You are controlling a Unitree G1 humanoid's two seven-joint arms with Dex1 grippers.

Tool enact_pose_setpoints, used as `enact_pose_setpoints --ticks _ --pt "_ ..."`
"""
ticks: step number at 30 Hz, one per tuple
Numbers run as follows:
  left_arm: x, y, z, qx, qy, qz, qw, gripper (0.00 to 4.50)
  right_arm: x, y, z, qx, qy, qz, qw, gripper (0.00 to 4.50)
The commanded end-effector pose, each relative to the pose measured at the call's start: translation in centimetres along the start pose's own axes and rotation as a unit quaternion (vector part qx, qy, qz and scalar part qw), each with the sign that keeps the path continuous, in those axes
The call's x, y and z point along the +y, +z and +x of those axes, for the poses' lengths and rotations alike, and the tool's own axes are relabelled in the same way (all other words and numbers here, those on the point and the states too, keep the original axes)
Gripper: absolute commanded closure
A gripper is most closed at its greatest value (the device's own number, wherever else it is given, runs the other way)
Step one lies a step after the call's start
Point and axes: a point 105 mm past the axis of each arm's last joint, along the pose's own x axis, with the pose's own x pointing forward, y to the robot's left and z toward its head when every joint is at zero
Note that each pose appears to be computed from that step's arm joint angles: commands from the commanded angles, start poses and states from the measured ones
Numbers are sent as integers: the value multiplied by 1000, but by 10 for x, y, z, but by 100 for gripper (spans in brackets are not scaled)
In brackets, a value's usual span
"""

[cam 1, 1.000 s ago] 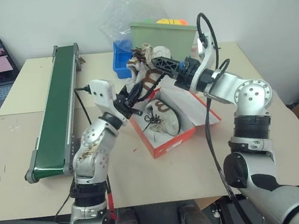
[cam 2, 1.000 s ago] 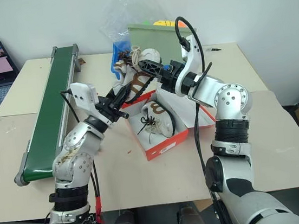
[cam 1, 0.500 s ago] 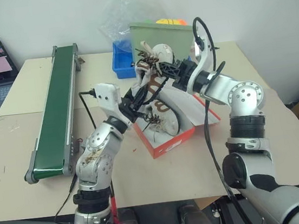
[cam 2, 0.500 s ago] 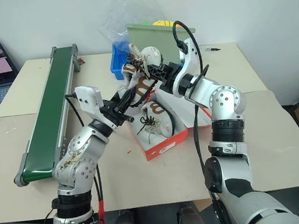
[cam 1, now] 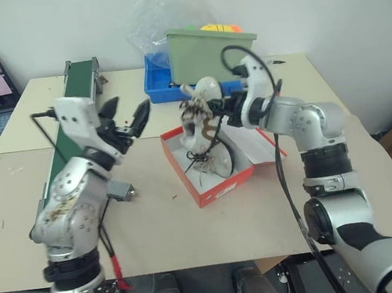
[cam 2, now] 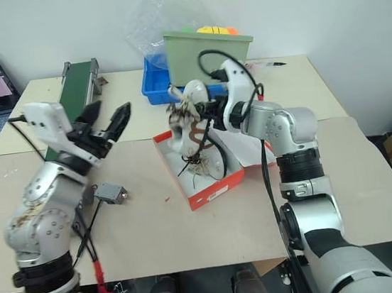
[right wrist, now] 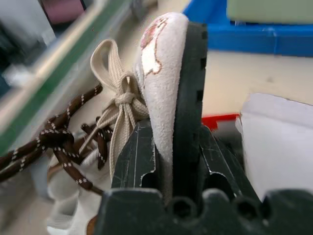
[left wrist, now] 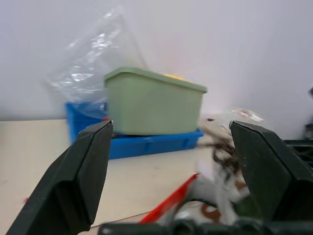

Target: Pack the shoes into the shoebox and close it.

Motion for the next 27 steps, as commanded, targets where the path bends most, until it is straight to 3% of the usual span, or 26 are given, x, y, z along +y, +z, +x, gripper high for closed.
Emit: enact_pose_setpoints --ticks 1,9,20,22,27 --pt "3 9 -7 -13 13 16 1000 40 22 4 4 5 45 -80 996 413" --pt "-2 12 -11 -12 15 23 1000 40 14 -46 19 70 43 -149 986 413" --pt "1 16 -19 -13 35 29 999 40 17 -71 35 108 68 -181 975 413" --pt "1 16 -19 -14 36 30 999 37 20 -75 40 114 75 -176 975 313" --pt "-2 17 -18 -14 35 34 999 37 27 -60 45 88 81 -174 977 147"
